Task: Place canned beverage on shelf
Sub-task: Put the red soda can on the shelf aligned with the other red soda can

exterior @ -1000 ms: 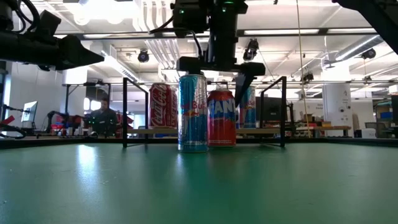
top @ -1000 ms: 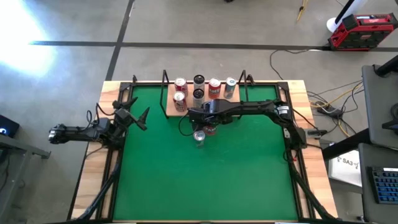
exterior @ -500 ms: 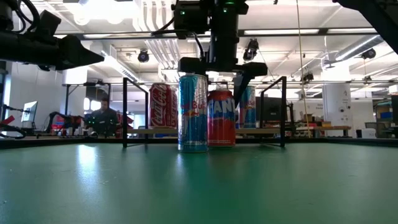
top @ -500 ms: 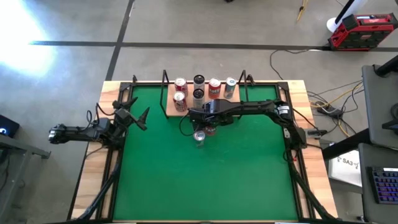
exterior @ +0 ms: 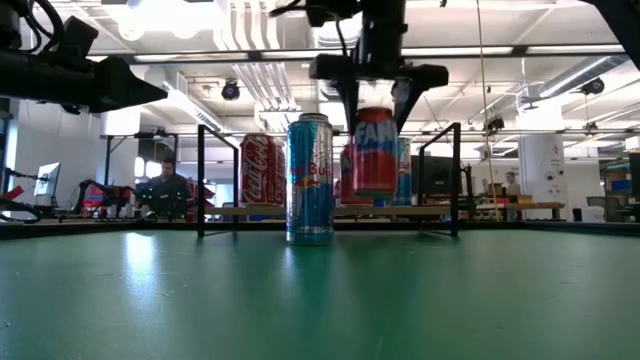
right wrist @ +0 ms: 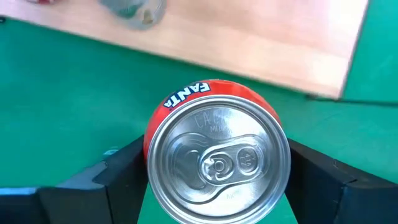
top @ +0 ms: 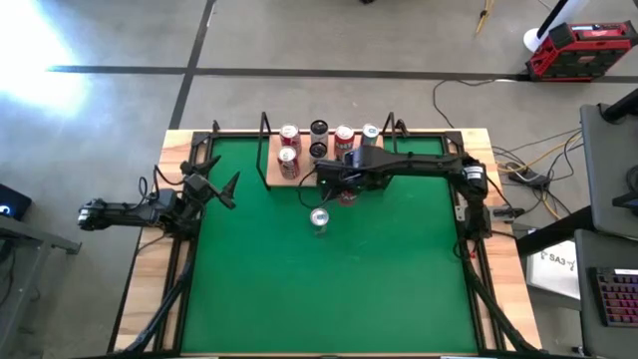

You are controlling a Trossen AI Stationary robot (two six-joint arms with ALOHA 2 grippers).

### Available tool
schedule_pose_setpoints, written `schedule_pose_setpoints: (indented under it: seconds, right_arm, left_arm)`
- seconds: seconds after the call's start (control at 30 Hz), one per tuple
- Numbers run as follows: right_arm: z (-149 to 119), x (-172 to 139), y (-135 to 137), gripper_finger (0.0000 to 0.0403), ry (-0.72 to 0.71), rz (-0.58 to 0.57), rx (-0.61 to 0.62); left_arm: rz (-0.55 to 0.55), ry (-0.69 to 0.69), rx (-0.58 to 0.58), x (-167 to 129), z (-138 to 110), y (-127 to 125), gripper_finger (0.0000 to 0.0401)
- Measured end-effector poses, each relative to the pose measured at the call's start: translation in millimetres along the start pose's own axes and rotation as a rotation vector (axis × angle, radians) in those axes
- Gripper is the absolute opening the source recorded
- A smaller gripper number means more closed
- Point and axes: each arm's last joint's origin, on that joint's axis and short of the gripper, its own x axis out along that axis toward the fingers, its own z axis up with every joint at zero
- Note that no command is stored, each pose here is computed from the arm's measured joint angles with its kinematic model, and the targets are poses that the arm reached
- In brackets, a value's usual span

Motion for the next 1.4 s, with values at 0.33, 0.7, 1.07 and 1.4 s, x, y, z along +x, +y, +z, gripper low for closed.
schedule_pose_setpoints:
  seconds: [0.33,0.7,1.07,1.4]
  right_arm:
    - [31.7,-6.4,-20.9,0.0289,-0.009,0.004,-0.053]
    - [61.9,0.4,-31.7,0.0310,0.009,0.063,-0.114]
    - [69.1,4.5,-28.3,0.0307,-0.036,0.114,-0.200]
    - [69.7,20.6,-28.1,0.0310,-0.046,0.116,-0.262]
  left_arm:
    - [0.000,0.000,0.000,0.0,0.0,0.0,0.0346]
    - [0.000,0.000,0.000,0.0,0.0,0.0,0.0346]
    - [-0.001,0.000,0.000,0.0,0.0,0.0,0.0346]
    - [-0.001,0.000,0.000,0.0,0.0,0.0,0.0346]
